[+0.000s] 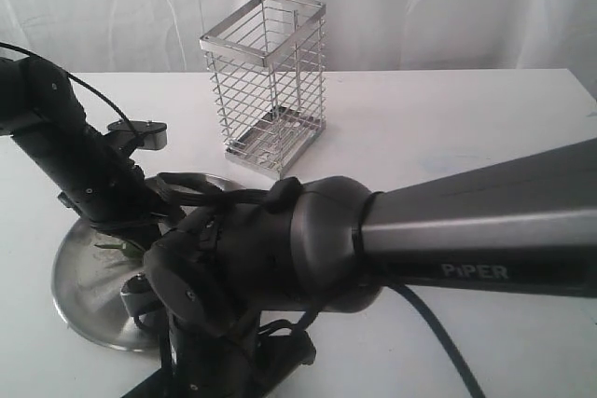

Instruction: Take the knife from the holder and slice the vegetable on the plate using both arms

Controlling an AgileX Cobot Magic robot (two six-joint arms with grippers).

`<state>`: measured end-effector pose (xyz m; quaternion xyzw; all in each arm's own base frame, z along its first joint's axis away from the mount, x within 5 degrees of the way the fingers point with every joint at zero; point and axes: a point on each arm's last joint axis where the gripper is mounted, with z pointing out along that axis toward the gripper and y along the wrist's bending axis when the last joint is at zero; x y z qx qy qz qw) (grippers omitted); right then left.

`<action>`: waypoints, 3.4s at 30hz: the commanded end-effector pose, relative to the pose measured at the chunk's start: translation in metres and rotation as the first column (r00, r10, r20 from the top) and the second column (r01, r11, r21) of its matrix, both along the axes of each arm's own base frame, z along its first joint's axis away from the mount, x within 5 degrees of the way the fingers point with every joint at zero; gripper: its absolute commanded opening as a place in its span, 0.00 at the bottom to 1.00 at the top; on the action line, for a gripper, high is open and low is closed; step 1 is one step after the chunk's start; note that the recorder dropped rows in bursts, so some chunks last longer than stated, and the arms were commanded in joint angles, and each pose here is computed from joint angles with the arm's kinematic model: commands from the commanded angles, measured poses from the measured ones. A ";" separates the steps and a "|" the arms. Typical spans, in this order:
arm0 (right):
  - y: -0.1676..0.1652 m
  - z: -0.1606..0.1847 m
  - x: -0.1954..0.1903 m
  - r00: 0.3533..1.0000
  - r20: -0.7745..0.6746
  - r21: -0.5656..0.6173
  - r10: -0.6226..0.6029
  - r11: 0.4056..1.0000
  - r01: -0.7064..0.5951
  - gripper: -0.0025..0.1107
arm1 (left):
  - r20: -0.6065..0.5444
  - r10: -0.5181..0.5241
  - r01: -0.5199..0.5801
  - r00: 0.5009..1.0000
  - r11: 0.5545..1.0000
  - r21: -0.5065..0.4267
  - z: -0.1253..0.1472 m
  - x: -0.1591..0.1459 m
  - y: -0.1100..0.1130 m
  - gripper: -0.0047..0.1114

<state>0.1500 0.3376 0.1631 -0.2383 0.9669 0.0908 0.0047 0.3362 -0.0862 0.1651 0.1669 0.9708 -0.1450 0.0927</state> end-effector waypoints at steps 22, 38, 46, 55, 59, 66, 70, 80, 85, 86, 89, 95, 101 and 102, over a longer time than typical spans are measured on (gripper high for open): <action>0.004 0.010 0.047 0.998 0.026 0.058 0.057 0.997 -0.059 0.02 | -0.065 0.004 -0.009 0.998 0.997 -0.073 -0.011 -0.003 -0.009 0.04; 0.014 0.011 0.061 0.997 0.023 0.045 0.079 0.996 -0.080 0.02 | -0.015 0.012 -0.013 1.000 0.997 -0.080 0.002 -0.003 -0.008 0.04; 0.014 0.011 0.061 0.996 0.024 0.045 0.083 0.995 -0.084 0.02 | 0.052 0.131 -0.125 0.990 0.987 -0.104 0.029 0.001 0.022 0.26; 0.014 0.011 0.061 0.997 0.017 0.044 0.082 0.996 -0.082 0.02 | 0.021 0.152 -0.150 0.988 0.985 -0.091 0.005 0.008 0.023 0.24; 0.014 0.011 0.061 0.997 0.013 0.047 0.079 0.996 -0.080 0.02 | -0.033 0.152 -0.154 0.988 0.985 -0.075 -0.016 0.011 0.023 0.24; 0.014 0.012 0.058 0.998 -0.017 0.053 0.068 0.996 -0.067 0.02 | -0.090 0.179 -0.187 0.980 0.978 -0.093 -0.037 0.014 0.020 0.24; 0.013 0.011 0.053 0.995 -0.050 0.027 0.081 0.996 -0.080 0.02 | -0.084 0.182 -0.189 0.980 0.978 -0.092 -0.037 0.014 0.020 0.24; 0.008 0.011 0.040 0.982 -0.131 -0.052 0.134 0.989 -0.142 0.02 | -0.084 0.195 -0.203 0.977 0.974 -0.104 -0.036 0.015 0.019 0.24; 0.008 0.011 0.040 0.980 -0.134 -0.052 0.149 0.986 -0.157 0.02 | -0.065 0.202 -0.208 0.977 0.971 -0.114 -0.031 0.017 0.019 0.25; 0.008 0.011 0.039 0.979 -0.135 -0.050 0.151 0.986 -0.159 0.02 | -0.056 0.196 -0.202 0.979 0.972 -0.120 -0.026 0.018 0.019 0.26; 0.007 0.011 0.039 0.978 -0.137 -0.052 0.156 0.985 -0.164 0.02 | -0.029 0.176 -0.179 0.984 0.974 -0.136 -0.009 0.023 0.017 0.29; 0.005 0.012 0.036 0.968 -0.178 -0.071 0.177 0.979 -0.192 0.02 | 0.006 0.133 -0.131 0.991 0.982 -0.139 0.013 0.026 0.016 0.32; 0.005 0.012 0.035 0.965 -0.188 -0.068 0.183 0.978 -0.198 0.02 | 0.002 0.129 -0.128 0.992 0.982 -0.140 0.014 0.025 0.016 0.32; 0.005 0.012 0.035 0.965 -0.187 -0.067 0.183 0.978 -0.199 0.02 | 0.001 0.128 -0.127 0.992 0.982 -0.141 0.015 0.025 0.016 0.32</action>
